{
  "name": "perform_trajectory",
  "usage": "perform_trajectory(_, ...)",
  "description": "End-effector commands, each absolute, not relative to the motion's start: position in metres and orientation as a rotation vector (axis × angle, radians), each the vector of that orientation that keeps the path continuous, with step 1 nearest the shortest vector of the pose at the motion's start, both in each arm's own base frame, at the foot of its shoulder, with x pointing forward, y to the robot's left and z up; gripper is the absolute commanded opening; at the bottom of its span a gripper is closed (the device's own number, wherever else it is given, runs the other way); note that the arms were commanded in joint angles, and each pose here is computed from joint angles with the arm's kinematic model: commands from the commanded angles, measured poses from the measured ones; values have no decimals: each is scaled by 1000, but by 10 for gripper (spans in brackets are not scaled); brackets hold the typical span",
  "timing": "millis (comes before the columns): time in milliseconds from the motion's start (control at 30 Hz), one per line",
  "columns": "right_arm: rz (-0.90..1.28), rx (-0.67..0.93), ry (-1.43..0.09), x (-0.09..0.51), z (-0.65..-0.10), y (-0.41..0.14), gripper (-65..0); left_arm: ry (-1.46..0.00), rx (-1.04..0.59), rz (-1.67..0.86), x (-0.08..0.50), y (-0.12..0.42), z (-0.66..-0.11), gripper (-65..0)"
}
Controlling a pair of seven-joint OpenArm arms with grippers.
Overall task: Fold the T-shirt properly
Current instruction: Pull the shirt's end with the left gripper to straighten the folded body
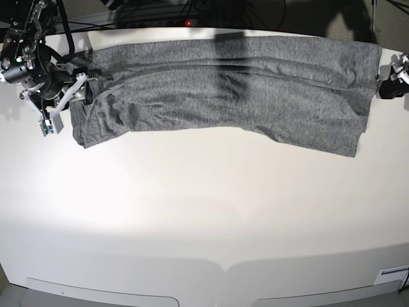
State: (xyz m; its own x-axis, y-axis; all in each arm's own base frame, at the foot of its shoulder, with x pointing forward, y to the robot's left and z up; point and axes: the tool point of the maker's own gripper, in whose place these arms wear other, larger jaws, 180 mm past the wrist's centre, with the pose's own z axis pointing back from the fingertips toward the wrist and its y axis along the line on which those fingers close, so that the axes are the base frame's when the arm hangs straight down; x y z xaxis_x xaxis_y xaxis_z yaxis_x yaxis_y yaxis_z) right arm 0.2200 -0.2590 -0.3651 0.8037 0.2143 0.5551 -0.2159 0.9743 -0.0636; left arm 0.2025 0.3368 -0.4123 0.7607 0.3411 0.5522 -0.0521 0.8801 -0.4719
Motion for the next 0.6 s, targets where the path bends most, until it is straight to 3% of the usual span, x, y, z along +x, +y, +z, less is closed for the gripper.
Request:
perform_trajectory(0, 249, -9, -634, 227, -354, -261, -294, -710, -449, 219, 209, 346, -401, -405)
perform_trajectory(367, 249, -9, -634, 227, -354, -261, -294, -604, -567, 191, 196, 295, -429, -405)
perform_trajectory(567, 249, -8, -633, 227, -354, -261, -294, -644, -626, 231, 203, 289, -420, -405)
